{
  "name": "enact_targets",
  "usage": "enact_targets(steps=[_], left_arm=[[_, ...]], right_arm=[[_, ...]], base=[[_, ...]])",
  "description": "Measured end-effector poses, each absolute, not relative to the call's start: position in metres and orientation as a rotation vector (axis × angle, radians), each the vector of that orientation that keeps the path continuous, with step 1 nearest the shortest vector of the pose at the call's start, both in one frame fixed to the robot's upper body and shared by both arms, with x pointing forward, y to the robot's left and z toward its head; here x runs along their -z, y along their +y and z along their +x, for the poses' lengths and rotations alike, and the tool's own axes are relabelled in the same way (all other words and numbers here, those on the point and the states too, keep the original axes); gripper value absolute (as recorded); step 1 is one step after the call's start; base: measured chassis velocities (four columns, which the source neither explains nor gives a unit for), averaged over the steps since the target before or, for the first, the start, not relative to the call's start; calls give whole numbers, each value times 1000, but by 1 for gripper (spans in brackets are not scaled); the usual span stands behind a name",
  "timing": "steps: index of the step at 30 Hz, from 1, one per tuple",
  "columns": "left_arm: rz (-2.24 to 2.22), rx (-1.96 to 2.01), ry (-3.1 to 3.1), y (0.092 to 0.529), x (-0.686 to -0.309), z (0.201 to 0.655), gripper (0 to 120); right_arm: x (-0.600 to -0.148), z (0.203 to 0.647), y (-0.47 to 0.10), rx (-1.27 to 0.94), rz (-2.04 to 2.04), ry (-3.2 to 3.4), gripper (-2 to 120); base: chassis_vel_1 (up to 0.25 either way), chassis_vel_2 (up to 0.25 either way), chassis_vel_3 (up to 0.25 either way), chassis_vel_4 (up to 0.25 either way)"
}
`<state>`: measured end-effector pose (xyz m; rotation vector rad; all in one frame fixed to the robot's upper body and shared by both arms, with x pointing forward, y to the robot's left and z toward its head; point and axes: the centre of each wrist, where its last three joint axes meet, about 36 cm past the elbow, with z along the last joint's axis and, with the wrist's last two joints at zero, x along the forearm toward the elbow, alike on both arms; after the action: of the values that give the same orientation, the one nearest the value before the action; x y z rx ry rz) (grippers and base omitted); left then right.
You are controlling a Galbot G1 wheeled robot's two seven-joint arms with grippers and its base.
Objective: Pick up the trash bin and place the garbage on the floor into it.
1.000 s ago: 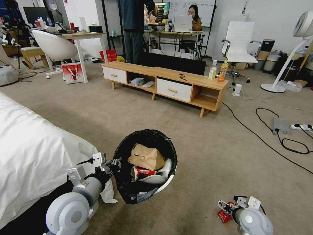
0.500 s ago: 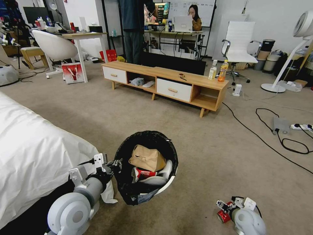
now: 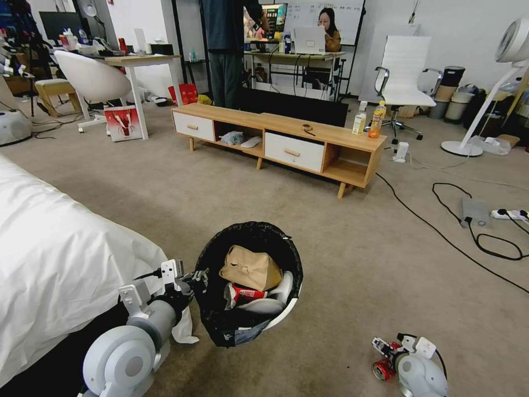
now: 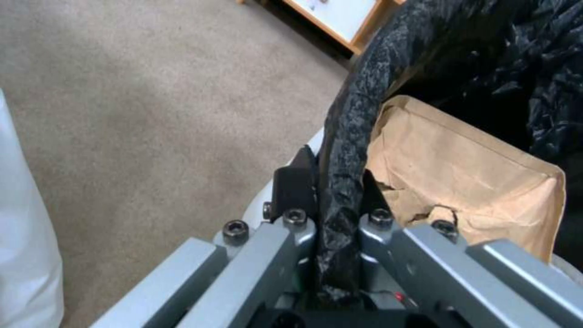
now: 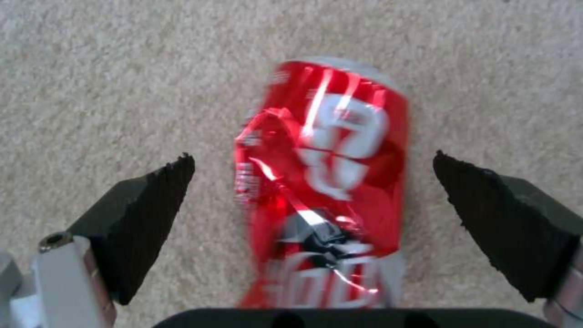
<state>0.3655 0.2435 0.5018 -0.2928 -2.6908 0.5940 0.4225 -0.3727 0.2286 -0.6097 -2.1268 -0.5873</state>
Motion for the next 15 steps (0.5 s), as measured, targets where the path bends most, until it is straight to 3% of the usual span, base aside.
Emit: enact_targets(steps=[10, 15], left_arm=[[-290, -596, -2691, 243, -501, 366, 2], [-288, -594, -2691, 243, -501, 366, 2]], right_arm=[[-223, 420, -372, 555, -609, -2134, 100], [-220, 419, -370, 532, -605, -2132, 88]], base=[[0, 0, 0, 0], [0, 0, 0, 0]])
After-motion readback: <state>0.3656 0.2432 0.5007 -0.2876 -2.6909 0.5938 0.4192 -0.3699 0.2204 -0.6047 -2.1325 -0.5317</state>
